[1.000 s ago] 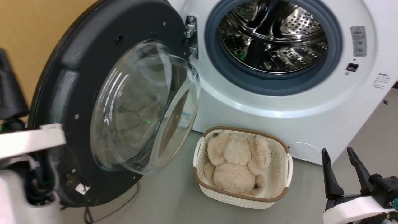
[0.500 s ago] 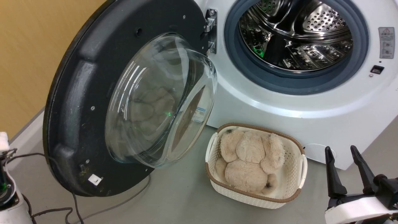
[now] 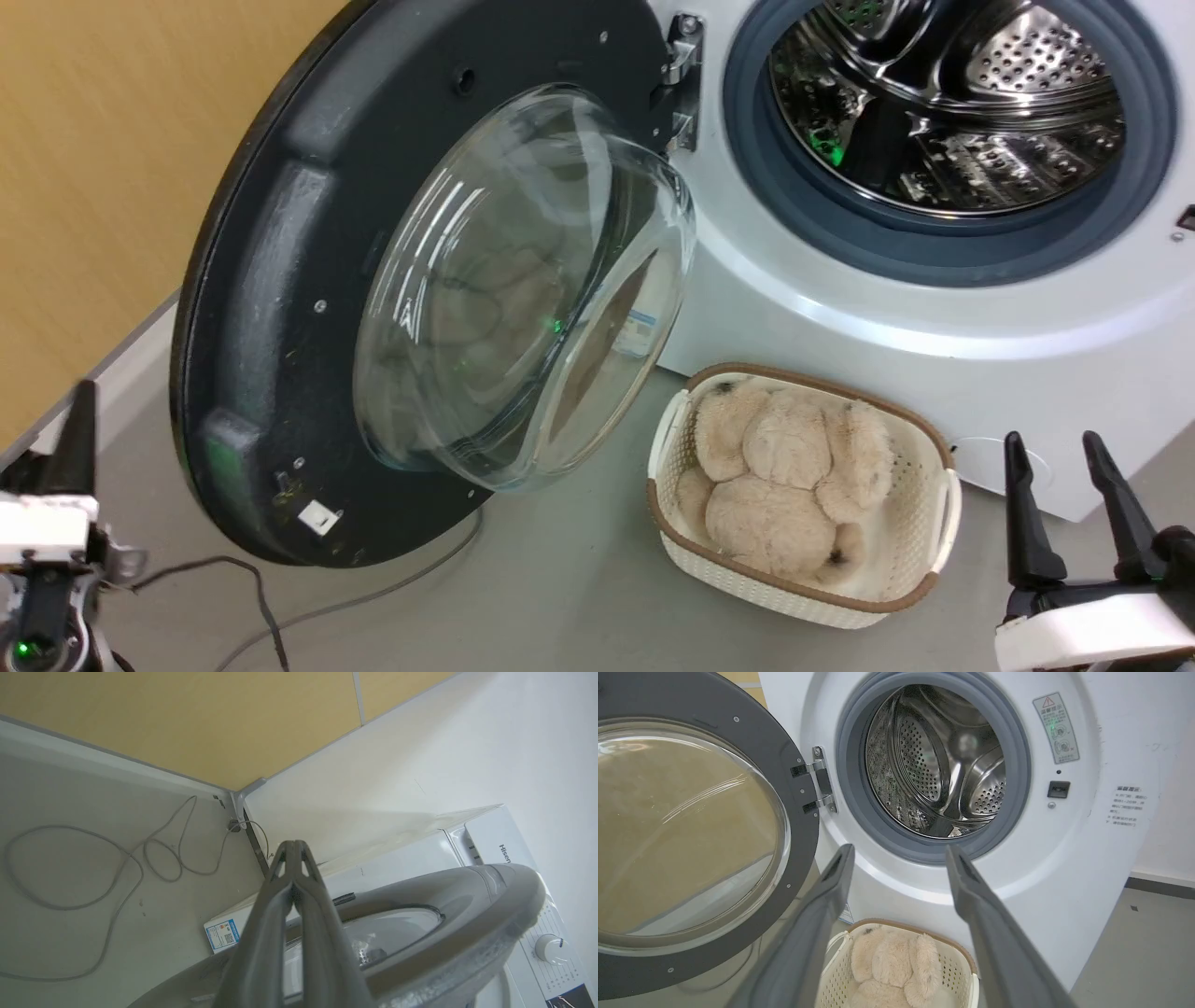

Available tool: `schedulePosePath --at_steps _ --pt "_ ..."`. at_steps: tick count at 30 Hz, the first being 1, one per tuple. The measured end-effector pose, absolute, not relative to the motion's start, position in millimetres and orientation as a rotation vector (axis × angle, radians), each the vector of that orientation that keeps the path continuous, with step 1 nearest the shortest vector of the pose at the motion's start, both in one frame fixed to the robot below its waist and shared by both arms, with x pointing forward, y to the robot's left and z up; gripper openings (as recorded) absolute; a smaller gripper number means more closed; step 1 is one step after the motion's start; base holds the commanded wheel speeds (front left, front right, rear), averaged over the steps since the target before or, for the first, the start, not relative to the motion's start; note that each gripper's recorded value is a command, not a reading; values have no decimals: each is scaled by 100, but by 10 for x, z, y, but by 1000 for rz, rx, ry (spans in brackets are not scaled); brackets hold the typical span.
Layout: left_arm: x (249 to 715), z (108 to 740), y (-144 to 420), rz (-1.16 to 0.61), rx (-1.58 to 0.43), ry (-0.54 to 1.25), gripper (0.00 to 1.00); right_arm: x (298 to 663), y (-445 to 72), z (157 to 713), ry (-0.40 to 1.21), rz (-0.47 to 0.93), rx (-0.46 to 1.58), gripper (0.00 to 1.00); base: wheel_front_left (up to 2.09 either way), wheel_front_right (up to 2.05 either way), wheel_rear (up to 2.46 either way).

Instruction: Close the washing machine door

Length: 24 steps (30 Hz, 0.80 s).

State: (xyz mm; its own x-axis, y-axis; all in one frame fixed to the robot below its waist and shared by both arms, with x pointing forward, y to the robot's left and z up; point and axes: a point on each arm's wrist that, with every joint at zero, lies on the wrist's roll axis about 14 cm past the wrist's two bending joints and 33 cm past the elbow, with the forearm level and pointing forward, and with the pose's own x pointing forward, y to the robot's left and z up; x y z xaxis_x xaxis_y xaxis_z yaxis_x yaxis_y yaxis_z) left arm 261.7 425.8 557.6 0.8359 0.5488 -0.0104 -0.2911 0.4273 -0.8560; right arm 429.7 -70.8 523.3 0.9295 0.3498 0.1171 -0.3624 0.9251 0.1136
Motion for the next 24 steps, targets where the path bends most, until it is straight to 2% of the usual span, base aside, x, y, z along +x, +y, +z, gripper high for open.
schedulePosePath --at_steps 16,24 --pt "2630 5343 3667 294 -1277 -172 0 4383 -562 5212 -110 397 168 100 0 0 0" --pt "2765 5421 3033 75 -1298 -46 0 4444 -534 5192 -117 397 184 100 0 0 0"
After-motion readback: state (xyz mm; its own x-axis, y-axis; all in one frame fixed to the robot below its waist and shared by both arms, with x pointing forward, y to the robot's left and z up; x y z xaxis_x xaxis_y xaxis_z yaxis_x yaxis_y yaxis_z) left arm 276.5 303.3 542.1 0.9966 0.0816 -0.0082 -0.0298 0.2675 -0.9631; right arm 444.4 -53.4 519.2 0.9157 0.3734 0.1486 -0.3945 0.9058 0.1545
